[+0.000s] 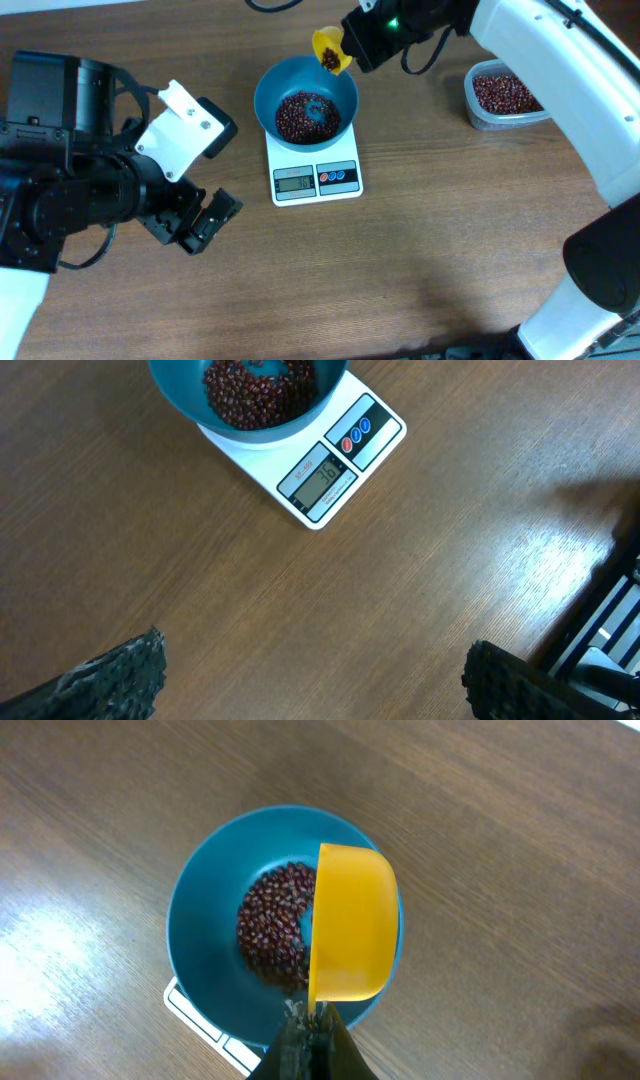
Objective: Scoop item into bowl and weigh 50g on scale
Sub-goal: 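Lift the filled scoop to the bowl and pour beans in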
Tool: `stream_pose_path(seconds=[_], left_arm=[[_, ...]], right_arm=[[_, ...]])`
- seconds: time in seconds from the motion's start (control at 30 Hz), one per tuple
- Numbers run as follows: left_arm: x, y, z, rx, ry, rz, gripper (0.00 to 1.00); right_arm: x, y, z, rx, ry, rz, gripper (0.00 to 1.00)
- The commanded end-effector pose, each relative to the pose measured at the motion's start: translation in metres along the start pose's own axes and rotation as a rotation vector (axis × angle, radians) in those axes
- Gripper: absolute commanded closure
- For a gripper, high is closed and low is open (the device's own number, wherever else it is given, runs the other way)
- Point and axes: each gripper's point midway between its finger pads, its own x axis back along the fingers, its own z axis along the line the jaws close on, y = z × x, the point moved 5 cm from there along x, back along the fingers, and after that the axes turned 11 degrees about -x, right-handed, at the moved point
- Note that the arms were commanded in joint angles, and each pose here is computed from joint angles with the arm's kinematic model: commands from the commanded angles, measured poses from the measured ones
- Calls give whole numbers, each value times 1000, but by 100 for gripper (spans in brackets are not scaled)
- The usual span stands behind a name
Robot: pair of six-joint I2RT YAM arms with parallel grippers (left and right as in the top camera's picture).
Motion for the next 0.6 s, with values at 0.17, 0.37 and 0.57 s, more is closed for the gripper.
stream_pose_path(seconds=[0.17, 0.37, 0.57], left_arm=[[1, 1, -2, -1, -6, -11, 1], [1, 1, -2, -2, -6, -11, 1], [1, 1, -2, -1, -6, -10, 1]], right_arm=[[18, 5, 3, 19, -35, -37, 96], [14, 10, 17, 73, -88, -56, 96], [15, 5, 21, 74, -85, -27, 96]])
